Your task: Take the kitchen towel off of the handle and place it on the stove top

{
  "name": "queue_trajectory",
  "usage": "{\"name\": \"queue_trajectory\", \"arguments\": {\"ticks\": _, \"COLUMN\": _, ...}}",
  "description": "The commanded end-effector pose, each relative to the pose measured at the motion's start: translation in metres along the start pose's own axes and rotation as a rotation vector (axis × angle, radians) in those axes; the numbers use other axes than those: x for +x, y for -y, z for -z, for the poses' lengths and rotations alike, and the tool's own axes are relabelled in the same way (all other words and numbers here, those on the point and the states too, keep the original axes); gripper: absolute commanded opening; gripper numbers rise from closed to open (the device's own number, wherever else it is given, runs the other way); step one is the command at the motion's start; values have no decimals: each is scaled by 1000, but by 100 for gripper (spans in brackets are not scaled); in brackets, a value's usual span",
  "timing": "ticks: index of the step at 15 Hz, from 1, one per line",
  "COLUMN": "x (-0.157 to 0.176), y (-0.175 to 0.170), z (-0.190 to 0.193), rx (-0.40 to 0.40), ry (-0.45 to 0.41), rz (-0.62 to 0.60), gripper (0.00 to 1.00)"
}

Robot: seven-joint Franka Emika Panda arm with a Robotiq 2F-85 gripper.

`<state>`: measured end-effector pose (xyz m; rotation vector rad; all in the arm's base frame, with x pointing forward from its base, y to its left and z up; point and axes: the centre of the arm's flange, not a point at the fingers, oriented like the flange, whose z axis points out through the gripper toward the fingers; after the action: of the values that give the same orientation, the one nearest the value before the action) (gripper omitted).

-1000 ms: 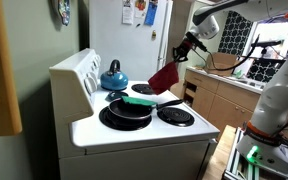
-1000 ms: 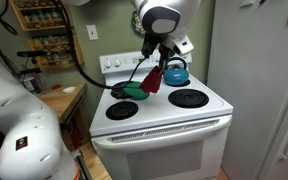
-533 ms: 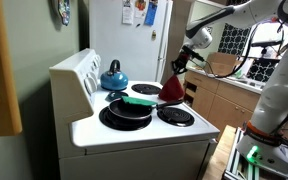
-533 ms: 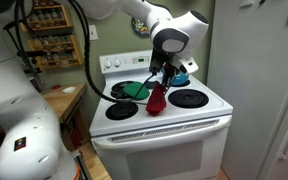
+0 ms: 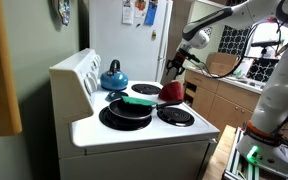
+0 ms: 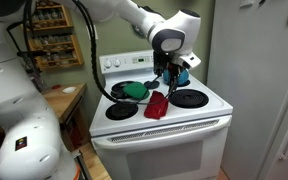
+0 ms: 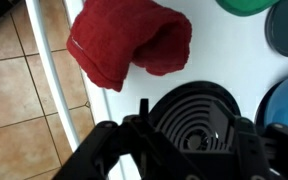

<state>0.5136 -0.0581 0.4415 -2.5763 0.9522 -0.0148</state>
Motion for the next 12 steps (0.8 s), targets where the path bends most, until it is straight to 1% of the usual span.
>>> {"name": "queue_trajectory", "arguments": {"ticks": 1, "x": -16, "y": 15, "z": 12, "rx": -21, "ry": -49, "rz": 97, "gripper": 96}}
{"name": "queue_trajectory", "arguments": {"ticks": 2, "x": -20, "y": 18, "z": 18, "rx": -35, "ry": -13, "rz": 139, "gripper": 99}}
{"name": "queue_trajectory", "arguments": {"ticks": 5, "x": -30, "y": 24, "z": 33, "rx": -75, "ry": 34, "rz": 240, "gripper": 100}}
{"name": "queue_trajectory", "arguments": {"ticks": 7, "x": -36, "y": 24, "z": 45, "rx": -125, "ry": 22, "rz": 283, "gripper": 100}}
{"name": "queue_trajectory", "arguments": {"ticks": 9, "x": -41, "y": 24, "z": 54, "rx": -157, "ry": 9, "rz": 321, "gripper": 100}}
{"name": "queue_trajectory", "arguments": {"ticks": 10, "x": -33, "y": 27, "z": 43, "rx": -121, "ry": 11, "rz": 277, "gripper": 100}}
{"name": "queue_trajectory", "arguments": {"ticks": 12, "x": -35, "y": 28, "z": 51, "rx": -133, "ry": 2, "rz": 295, "gripper": 100}}
